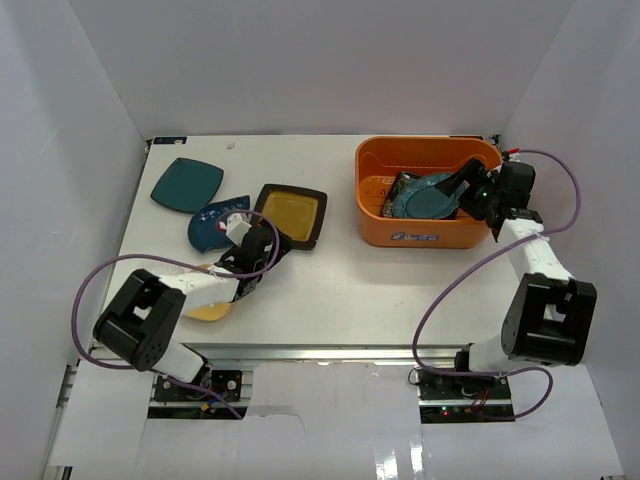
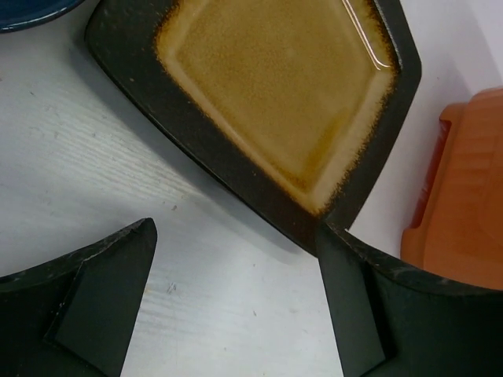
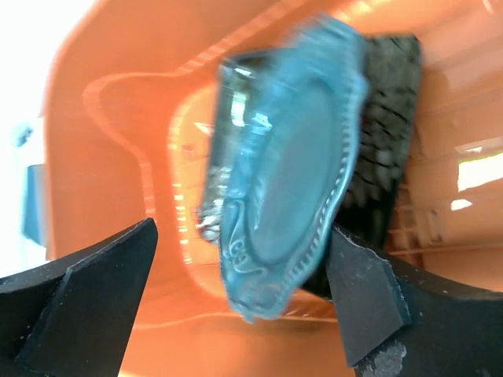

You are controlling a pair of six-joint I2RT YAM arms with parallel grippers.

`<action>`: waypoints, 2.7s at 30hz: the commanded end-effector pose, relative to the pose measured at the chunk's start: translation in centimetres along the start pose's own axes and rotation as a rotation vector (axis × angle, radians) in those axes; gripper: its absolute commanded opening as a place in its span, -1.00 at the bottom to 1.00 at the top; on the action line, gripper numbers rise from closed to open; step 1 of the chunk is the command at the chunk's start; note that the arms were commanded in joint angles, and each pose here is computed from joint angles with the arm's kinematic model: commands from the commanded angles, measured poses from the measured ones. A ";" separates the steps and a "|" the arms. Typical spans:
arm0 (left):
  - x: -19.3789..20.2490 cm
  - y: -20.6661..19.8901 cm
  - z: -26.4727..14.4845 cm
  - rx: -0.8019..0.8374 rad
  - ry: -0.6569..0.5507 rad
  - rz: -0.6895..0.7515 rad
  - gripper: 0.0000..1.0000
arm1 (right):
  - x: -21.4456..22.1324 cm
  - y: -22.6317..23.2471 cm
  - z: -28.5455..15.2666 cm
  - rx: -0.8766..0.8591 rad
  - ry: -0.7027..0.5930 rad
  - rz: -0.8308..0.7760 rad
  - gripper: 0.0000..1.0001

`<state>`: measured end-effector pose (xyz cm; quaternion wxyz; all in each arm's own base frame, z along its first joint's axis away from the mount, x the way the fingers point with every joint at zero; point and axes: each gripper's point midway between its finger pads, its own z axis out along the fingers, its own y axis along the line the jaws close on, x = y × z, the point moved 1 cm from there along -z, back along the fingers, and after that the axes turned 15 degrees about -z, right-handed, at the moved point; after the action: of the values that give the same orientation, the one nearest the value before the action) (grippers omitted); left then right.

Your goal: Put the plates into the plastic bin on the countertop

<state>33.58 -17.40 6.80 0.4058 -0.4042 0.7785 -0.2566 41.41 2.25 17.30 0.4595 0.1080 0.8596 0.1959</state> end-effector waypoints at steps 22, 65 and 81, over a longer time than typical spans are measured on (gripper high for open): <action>0.0 0.1 5.7 0.048 -0.092 -0.182 -0.36 | -0.3 11.9 -14.3 -0.459 -0.306 -0.130 0.88; -9.1 -17.0 -31.4 1.040 0.160 0.058 -1.00 | 4.6 32.7 -11.5 -1.044 0.024 -0.607 0.80; -8.8 -18.2 -30.3 1.003 0.171 0.154 0.62 | 1.1 31.3 -14.2 -1.099 -0.090 -0.398 -0.85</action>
<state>20.02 -17.96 33.94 0.4528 -0.1254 0.6723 -0.5722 27.51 29.86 32.39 0.4255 -0.3372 0.6453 0.5375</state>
